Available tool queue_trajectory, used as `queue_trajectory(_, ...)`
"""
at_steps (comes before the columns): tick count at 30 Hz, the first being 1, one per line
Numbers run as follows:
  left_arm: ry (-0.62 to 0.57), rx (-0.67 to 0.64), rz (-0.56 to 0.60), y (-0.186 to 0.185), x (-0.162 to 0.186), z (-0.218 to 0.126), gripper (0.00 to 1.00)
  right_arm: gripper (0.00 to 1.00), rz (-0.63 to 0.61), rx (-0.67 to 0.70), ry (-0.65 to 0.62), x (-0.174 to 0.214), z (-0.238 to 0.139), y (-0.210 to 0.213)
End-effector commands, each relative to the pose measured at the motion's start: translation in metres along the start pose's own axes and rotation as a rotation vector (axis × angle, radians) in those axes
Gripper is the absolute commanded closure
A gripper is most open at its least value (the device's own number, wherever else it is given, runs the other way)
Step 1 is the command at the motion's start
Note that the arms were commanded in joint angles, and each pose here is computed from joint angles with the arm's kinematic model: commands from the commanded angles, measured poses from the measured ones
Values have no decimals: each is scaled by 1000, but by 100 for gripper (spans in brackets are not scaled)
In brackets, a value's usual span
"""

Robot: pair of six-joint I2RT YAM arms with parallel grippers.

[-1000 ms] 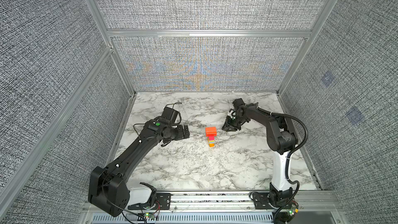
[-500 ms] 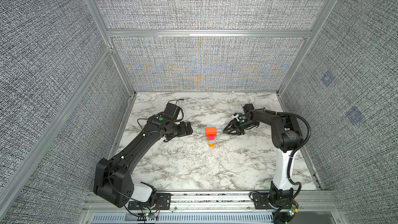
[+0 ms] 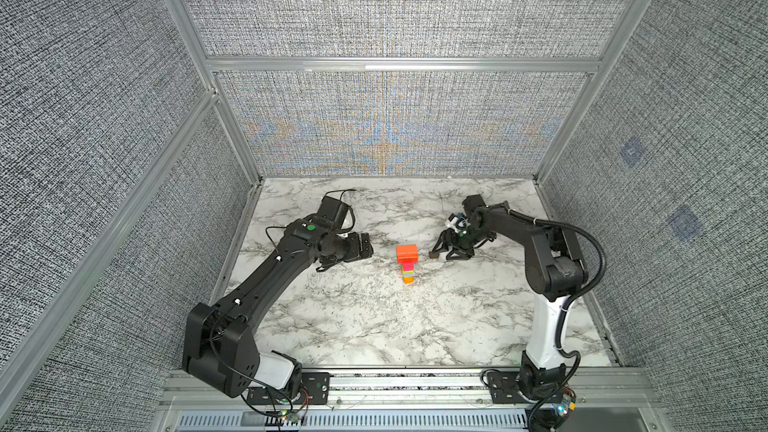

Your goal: Build the wood block tower

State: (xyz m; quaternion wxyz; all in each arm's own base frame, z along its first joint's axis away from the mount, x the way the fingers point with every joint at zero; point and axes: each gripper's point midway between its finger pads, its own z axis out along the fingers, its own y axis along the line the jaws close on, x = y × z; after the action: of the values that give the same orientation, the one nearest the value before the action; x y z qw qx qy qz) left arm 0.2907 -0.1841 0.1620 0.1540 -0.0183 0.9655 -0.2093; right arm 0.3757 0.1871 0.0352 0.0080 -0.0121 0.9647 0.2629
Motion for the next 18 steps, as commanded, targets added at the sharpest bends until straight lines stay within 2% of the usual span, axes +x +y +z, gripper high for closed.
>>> queue_trajectory(1,-6,-4,14,1,-1,0,1,32,-26,204,-1,6,-3,-20)
queue_trajectory(12,-18,-28,14,10,7,-6,1,33,-114,391,-23,-2,6,-12)
queue_trajectory(15,-26,-43,14,13,8,-8,1,38,-141,427,-20,-3,11,-10)
queue_trajectory(18,-31,-50,16,14,8,-10,1,47,-160,451,-15,-4,14,-7)
